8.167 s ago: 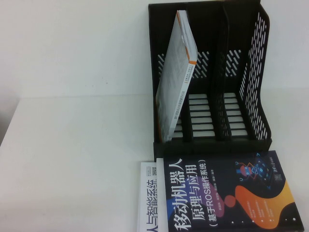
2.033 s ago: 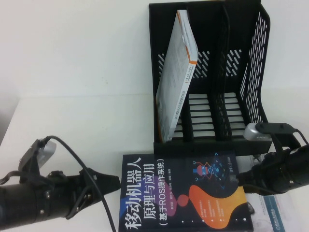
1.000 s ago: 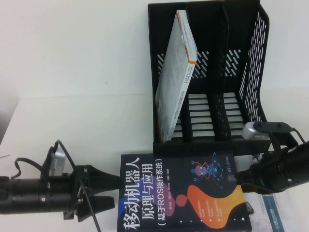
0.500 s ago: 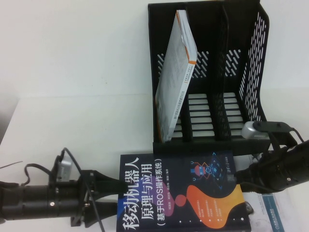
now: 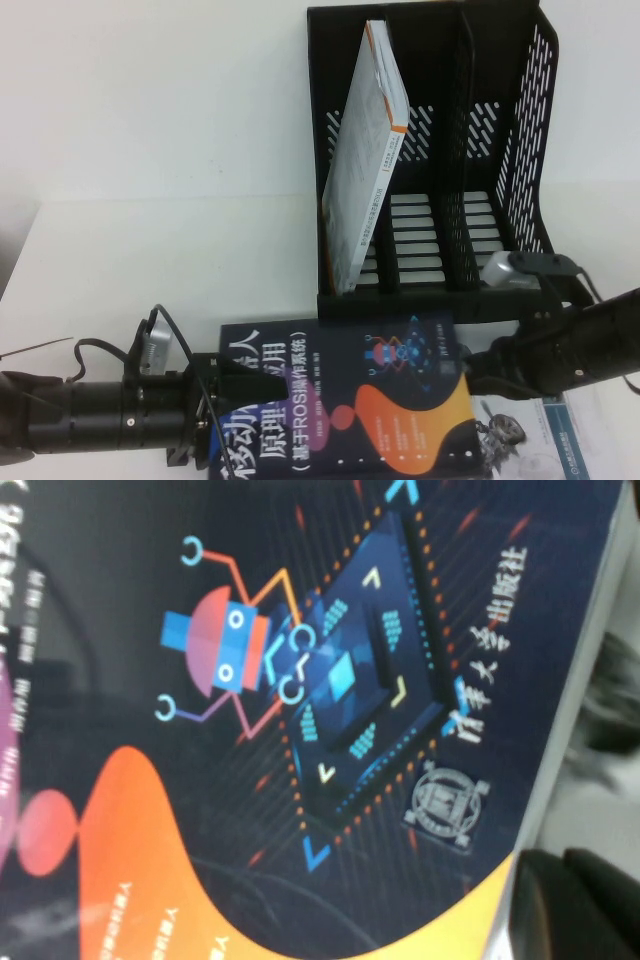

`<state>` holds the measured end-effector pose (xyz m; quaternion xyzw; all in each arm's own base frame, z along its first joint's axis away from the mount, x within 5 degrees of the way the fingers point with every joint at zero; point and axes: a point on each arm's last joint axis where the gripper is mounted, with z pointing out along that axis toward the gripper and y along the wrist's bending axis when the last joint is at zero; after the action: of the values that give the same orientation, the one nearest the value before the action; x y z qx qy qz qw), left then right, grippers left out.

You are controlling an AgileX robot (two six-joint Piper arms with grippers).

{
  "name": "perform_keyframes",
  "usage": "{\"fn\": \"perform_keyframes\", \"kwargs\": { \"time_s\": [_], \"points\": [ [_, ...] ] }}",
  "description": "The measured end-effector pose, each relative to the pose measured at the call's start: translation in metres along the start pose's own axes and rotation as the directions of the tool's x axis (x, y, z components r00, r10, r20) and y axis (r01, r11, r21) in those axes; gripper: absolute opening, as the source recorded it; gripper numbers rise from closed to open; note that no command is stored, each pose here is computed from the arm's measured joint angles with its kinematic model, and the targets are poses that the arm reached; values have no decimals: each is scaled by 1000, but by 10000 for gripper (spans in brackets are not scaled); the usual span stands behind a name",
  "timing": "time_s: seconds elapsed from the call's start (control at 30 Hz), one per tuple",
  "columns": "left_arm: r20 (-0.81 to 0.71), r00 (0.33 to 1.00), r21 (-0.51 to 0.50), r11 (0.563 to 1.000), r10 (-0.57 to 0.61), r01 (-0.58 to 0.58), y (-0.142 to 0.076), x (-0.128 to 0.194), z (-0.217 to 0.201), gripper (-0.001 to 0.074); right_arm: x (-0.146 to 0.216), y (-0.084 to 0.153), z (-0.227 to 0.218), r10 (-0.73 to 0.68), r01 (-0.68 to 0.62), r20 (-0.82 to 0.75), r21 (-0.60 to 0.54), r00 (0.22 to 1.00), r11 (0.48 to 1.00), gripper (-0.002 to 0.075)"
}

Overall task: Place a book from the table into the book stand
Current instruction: Push book with right arm, then pick up the book with your left arm

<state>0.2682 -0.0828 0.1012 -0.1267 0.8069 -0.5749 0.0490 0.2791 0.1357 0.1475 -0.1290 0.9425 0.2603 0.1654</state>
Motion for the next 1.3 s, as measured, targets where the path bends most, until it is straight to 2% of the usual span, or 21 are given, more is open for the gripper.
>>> {"fn": "perform_keyframes", "kwargs": {
  "time_s": [0.17,0.27,0.37,0.47,0.57,0.63,0.8,0.93,1.13,1.3],
  "points": [
    [5,1000,-13,1000,7,-7,1,0,0,562,-1,1,7,5,-5,11,-52,1000,999,-1],
    [-5,1000,-21,1000,20,-20,2,0,0,511,-1,1,8,4,-3,14,-55,1000,998,-1],
    [-25,999,-34,999,31,-32,3,2,0,426,-1,1,8,3,-2,14,-55,1000,998,-1],
    [-45,998,-44,998,40,-42,4,4,0,300,-1,1,6,1,0,21,-51,1000,999,-1],
    [-58,997,-15,999,41,-42,2,5,0,160,-1,2,3,-5,6,33,-42,999,999,-1],
    [-67,997,7,999,41,-40,0,6,0,111,-2,3,-1,-28,29,40,-32,999,999,-1],
    [-64,998,10,1000,18,-18,-4,6,-1,112,-8,11,-36,-84,86,117,-6,990,996,-1],
    [-56,997,-6,998,57,-57,-19,8,-6,111,-13,17,-77,-138,132,217,41,966,990,-1],
    [-11,983,-15,983,184,-184,-61,18,-24,110,-9,28,-133,-229,203,344,111,911,973,-1],
    [18,928,-36,928,371,-371,-111,31,-46,110,2,36,-146,-321,297,292,122,901,947,-1]
  ]
}}
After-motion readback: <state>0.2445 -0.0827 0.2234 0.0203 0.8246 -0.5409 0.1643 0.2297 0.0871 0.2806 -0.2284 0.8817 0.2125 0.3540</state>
